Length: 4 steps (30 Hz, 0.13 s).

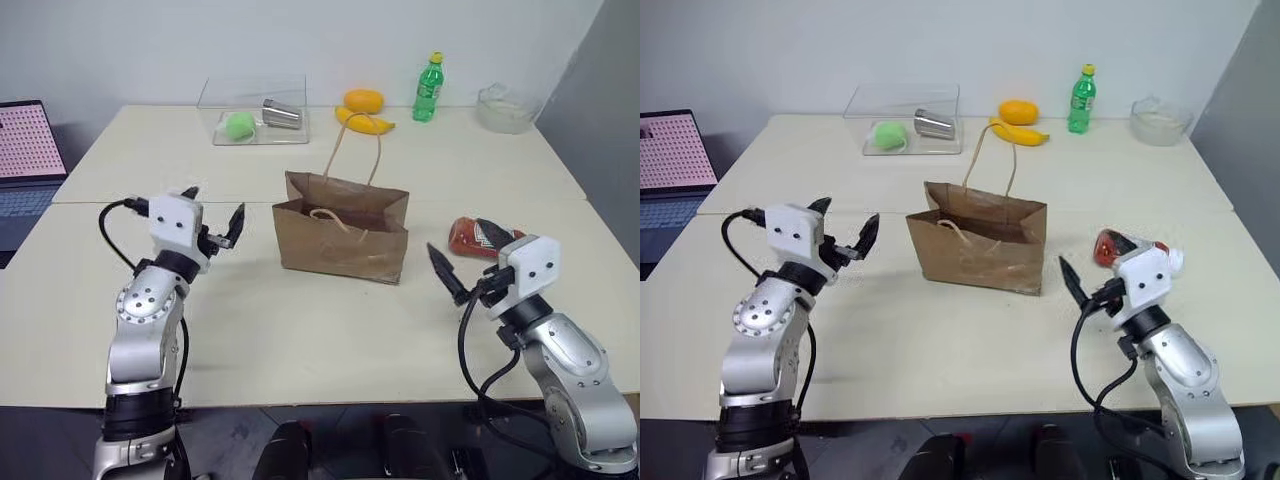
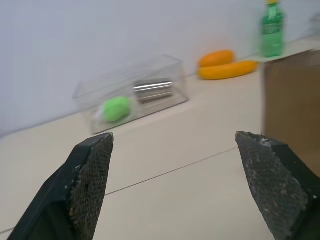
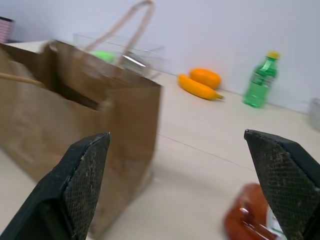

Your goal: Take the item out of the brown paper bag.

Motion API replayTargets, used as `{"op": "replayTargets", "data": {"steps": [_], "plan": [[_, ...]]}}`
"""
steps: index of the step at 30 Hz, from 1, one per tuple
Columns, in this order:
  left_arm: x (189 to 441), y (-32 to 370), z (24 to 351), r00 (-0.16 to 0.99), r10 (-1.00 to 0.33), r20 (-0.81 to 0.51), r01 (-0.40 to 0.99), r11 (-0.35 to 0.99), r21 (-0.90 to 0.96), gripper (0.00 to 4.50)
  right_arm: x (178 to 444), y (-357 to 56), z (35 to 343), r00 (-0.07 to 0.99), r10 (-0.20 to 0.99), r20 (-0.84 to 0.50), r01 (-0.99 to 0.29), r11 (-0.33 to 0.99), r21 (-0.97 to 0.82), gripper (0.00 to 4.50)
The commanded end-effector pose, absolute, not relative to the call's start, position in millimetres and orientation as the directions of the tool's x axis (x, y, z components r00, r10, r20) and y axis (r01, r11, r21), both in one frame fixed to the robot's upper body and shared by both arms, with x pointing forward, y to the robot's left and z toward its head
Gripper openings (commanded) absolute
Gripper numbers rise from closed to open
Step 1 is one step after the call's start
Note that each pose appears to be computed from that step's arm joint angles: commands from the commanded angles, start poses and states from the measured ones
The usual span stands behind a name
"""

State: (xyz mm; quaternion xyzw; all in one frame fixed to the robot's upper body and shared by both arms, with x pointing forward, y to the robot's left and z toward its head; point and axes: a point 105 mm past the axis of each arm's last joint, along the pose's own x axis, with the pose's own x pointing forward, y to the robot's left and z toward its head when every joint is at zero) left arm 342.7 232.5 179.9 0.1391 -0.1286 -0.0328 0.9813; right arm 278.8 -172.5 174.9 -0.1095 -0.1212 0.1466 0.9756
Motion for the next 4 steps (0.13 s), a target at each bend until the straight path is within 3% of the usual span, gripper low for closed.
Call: {"op": "replayTargets", "data": {"steps": [1, 4], "plan": [[340.0, 238.5, 175.5, 0.959, -0.054, 0.278, -0.027, 0.959, 0.281, 4.10, 276.4, -188.8, 179.6, 0.936, 0.229, 0.269, -0.161, 0.954, -0.254, 4.50], [340.3, 234.7, 164.2, 0.961, -0.078, 0.265, 0.002, 0.962, 0.273, 4.10, 276.0, -192.8, 173.7, 0.943, 0.197, 0.267, -0.130, 0.960, -0.248, 4.50]]}}
